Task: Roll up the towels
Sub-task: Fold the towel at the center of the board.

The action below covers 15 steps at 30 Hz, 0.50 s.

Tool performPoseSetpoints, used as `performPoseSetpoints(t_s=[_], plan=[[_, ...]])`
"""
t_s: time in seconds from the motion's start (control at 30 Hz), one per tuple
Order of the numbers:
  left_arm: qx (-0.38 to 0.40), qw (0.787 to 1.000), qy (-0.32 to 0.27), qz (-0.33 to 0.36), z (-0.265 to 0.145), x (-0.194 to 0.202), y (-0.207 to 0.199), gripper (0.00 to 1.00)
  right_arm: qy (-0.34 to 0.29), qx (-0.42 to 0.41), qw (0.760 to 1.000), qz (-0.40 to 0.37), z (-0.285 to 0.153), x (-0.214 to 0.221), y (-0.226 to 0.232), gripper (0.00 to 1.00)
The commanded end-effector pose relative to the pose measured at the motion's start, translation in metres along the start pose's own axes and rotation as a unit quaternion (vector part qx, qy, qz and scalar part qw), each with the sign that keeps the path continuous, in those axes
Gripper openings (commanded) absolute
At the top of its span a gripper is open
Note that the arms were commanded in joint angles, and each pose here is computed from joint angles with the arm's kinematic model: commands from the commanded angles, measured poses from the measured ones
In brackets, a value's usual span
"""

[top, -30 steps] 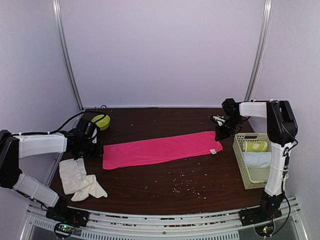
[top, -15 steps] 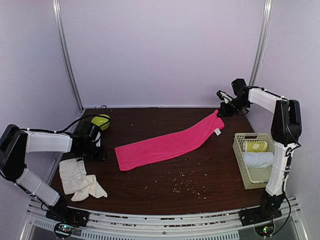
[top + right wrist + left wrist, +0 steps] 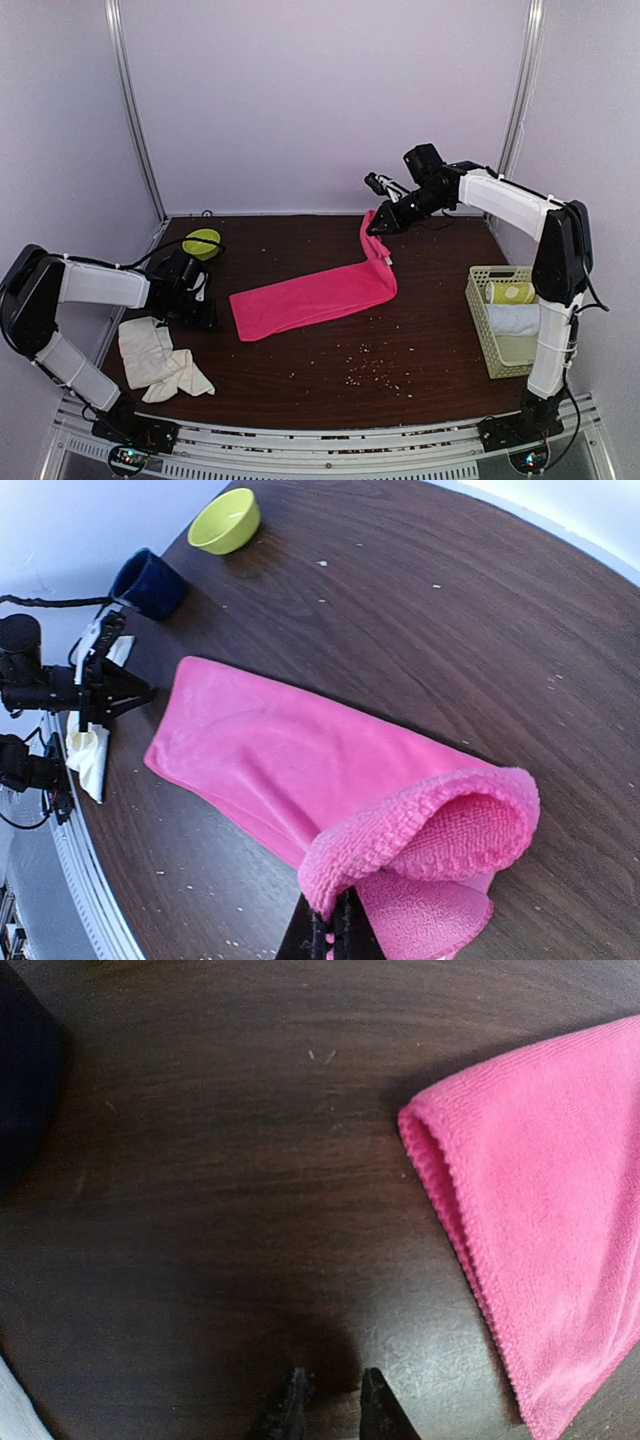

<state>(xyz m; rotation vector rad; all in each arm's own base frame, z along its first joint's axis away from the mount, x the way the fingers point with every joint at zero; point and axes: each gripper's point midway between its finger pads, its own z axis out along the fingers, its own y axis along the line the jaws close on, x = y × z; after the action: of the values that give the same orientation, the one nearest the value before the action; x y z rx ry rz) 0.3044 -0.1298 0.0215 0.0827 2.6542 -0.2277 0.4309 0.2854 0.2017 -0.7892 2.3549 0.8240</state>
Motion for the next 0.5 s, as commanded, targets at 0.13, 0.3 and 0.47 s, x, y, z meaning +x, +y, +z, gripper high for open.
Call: performPoseSetpoints(t_s=[0.13,0.3,0.47], plan=[[0.001,1.0,-0.007,-0.006,0.001,0.002,-0.001,0.21,0.044,-0.075,0.996,-0.013,0.07,0.001,0.083,0.0],[0.002,1.0,-0.013,-0.011,-0.003,-0.002,-0.002,0.21,0.071,-0.106,0.992,-0.008,0.11,0.016,0.12,0.0],[0.006,1.0,-0.006,-0.011,0.001,0.0,-0.003,0.21,0.076,-0.138,0.987,-0.011,0.14,0.018,0.16,0.0]])
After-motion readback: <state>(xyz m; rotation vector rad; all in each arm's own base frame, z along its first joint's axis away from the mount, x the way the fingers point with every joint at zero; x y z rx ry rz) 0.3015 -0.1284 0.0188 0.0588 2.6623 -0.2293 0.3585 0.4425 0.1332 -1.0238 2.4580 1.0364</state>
